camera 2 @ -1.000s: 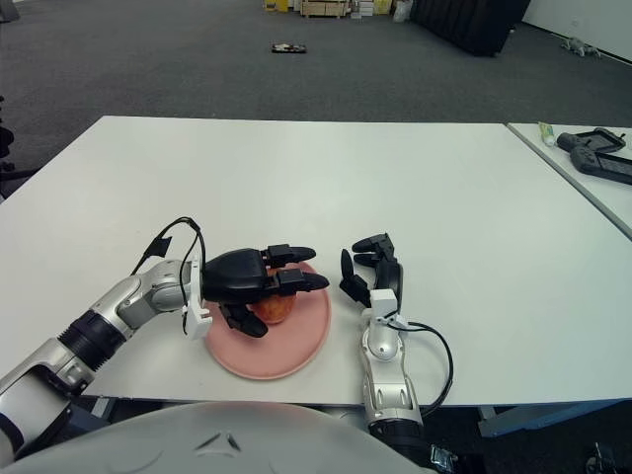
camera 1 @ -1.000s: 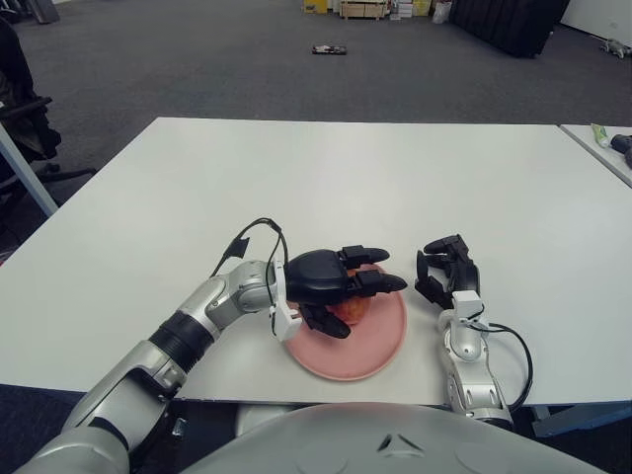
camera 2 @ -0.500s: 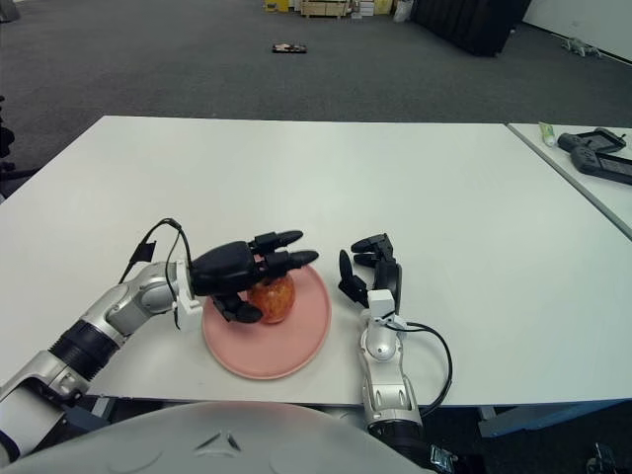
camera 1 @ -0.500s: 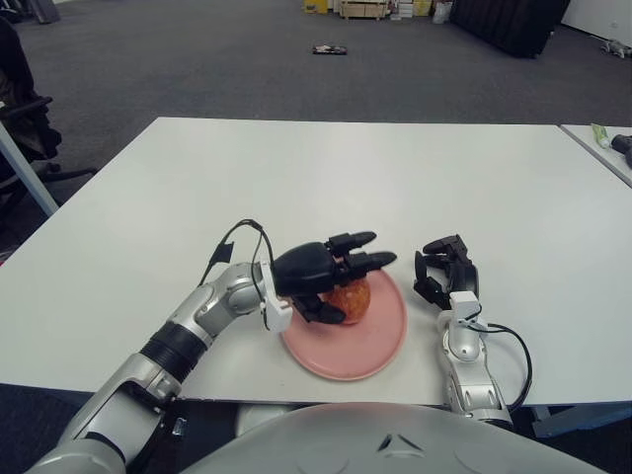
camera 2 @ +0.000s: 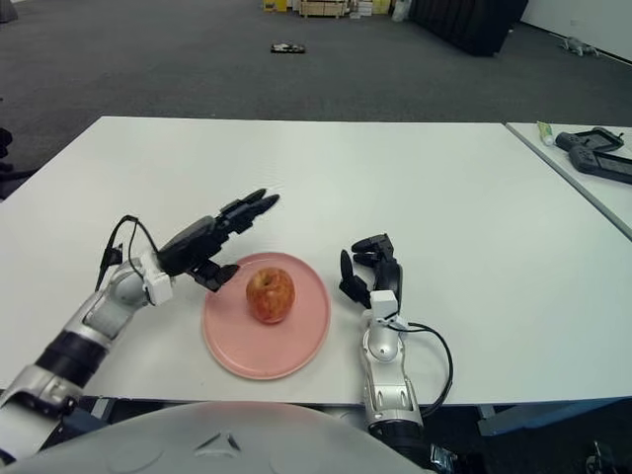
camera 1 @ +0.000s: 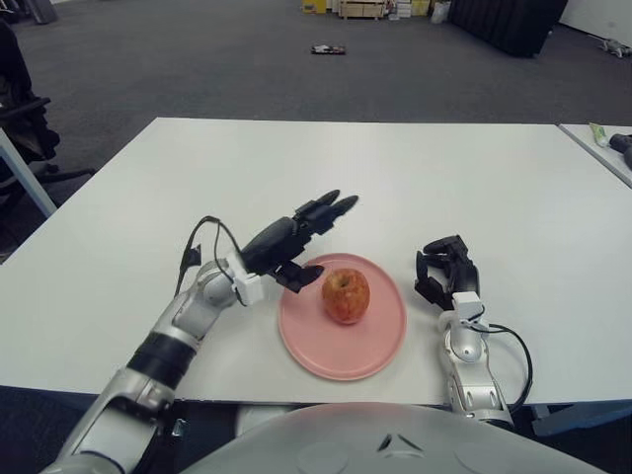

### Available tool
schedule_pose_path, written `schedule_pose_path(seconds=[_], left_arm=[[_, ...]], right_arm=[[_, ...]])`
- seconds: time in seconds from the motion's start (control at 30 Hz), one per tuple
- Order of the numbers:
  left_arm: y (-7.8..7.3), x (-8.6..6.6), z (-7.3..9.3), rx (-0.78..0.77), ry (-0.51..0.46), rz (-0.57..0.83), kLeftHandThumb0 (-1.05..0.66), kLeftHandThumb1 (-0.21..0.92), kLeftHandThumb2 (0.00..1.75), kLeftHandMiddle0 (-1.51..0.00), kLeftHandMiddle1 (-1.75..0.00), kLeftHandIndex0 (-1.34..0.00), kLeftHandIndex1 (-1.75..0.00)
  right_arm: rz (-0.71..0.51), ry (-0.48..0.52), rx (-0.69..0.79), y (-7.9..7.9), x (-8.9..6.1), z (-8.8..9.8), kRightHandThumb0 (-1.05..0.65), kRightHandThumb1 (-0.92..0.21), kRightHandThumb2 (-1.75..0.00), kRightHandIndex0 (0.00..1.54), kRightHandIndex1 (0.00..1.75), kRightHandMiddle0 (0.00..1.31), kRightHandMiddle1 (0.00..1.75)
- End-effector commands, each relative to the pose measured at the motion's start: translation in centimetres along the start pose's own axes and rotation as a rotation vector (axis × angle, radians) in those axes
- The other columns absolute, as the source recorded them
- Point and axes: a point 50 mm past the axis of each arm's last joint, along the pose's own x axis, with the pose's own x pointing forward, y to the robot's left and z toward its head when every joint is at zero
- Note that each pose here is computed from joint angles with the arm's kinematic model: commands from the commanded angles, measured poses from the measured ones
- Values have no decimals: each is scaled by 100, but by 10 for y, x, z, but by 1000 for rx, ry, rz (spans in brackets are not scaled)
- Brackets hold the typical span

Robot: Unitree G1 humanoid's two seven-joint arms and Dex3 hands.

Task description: Put the apple into the plate.

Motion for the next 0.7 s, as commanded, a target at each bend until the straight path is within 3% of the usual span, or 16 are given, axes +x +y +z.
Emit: schedule_pose_path(seconds=[0.0,0.13,0.23,0.33,0.43,0.67], left_arm=[[7,-7,6,-141,22,163,-102,92,101,-9,-6,0,-36],[8,-9,6,-295,35,313,-98,92,97,-16,-12,0,-54],[5,-13,1,-432,41,461,-89,92,91,-10,-54,0,-86],[3,-16,-2,-570,48,617,-80,91,86,-11,-76,0,-117],[2,-19,-4,-624,64,719,-69,81,99,-17,-90,0,-136],[-16,-49,-17,-628,214,960,-55,68,117,-31,-111,-8,-150]], right_arm=[[-1,45,5,-2,-2,-9,-38,-66,-89,59,142,35,175],[-1,43,10,-2,-2,-10,-38,-66,-89,60,142,35,175],[1,46,17,-2,-1,-10,-38,-66,-88,61,142,35,175],[-2,47,26,-1,-1,-11,-38,-67,-87,61,142,34,175],[-5,48,30,0,-1,-11,-38,-68,-86,60,141,34,175],[-11,38,20,2,-1,-10,-38,-67,-87,62,140,34,175]])
